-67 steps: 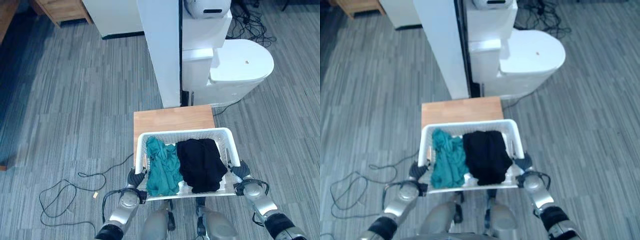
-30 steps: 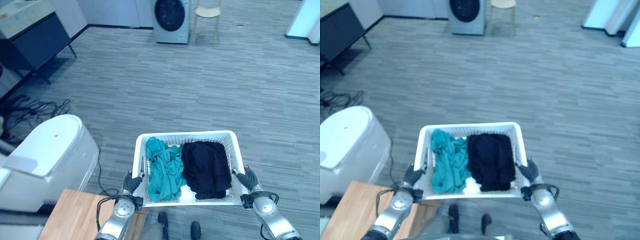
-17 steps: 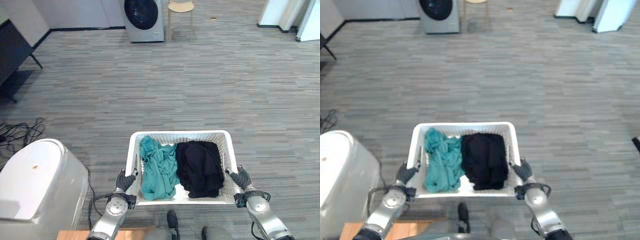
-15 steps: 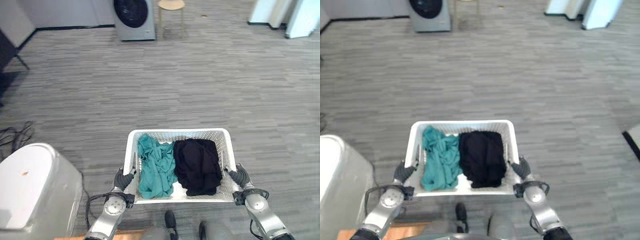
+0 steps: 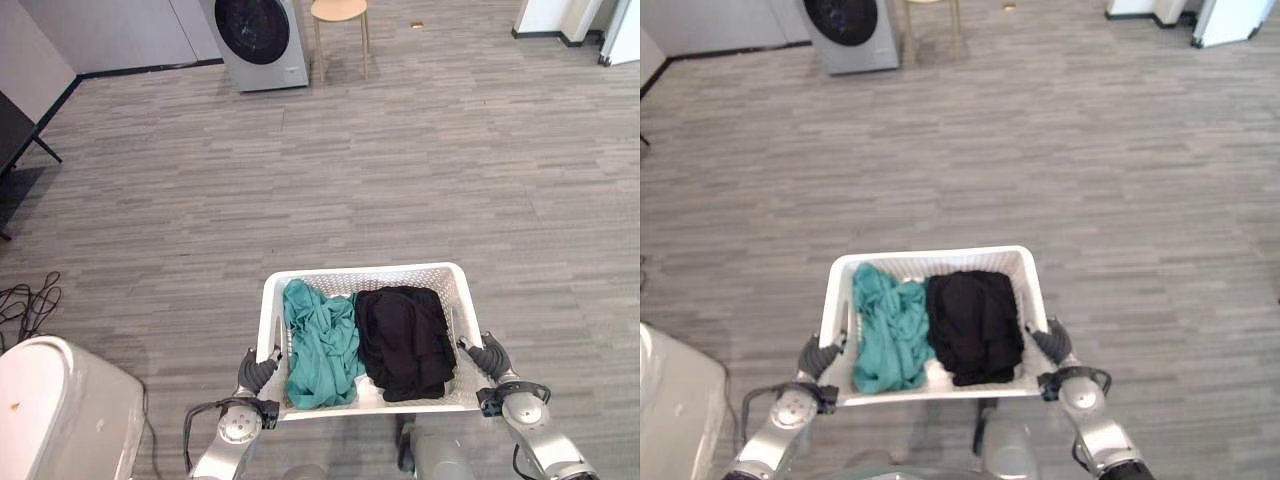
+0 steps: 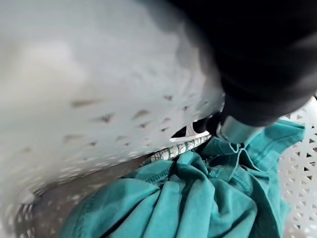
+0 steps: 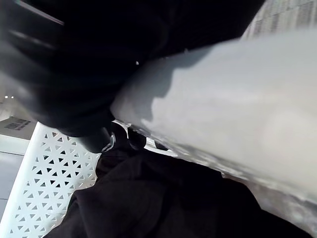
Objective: Grab the laundry basket,head to the washer,open it,put in the laundry and shut it.
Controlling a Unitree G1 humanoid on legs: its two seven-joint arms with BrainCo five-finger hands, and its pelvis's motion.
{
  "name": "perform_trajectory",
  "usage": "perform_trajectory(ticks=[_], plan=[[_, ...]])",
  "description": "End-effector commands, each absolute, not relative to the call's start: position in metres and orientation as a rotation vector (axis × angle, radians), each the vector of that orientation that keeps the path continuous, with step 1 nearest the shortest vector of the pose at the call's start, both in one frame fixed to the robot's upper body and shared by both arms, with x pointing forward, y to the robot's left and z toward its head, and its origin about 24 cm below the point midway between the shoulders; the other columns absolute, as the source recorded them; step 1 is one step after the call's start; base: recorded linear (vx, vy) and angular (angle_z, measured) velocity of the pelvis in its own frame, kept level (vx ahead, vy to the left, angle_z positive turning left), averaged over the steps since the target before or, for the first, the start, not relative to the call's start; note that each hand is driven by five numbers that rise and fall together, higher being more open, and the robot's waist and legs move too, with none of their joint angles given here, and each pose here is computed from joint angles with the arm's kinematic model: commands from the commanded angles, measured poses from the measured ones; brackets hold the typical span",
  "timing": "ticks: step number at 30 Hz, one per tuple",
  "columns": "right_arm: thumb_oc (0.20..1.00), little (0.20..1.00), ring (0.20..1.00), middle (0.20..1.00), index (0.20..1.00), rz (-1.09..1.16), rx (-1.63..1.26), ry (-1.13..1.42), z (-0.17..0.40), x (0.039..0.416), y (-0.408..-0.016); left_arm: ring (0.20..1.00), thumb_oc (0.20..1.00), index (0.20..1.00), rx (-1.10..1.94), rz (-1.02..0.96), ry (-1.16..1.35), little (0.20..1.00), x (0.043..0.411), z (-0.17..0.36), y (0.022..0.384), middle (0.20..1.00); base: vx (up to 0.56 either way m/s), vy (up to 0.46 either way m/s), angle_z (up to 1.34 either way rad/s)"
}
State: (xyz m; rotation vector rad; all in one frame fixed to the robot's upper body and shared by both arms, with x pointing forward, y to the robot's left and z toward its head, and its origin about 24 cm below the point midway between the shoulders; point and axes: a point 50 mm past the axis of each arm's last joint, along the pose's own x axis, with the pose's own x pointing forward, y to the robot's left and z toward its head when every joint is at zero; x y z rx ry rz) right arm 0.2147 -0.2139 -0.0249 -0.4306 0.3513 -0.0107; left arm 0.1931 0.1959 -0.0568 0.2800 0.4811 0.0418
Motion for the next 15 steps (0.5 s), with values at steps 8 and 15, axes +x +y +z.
perform_trajectory(ticks=[8, 15], plan=[[0.200, 0.200, 0.200, 0.200, 0.200, 0.011, -0.300, 0.089, 0.0203, 0.2353, -0.2082, 0.200, 0.200, 0.200, 0.171, -0.072, 0.221, 0.200, 0.2253, -0.0130, 0.1748, 0.200, 0.36, -0.081, -0.12], [0.200, 0.200, 0.200, 0.200, 0.200, -0.002, -0.292, 0.102, 0.0168, 0.2342, -0.2074, 0.200, 0.200, 0.200, 0.172, -0.059, 0.248, 0.200, 0.2201, -0.0183, 0.1791, 0.200, 0.42, 0.111, -0.63]])
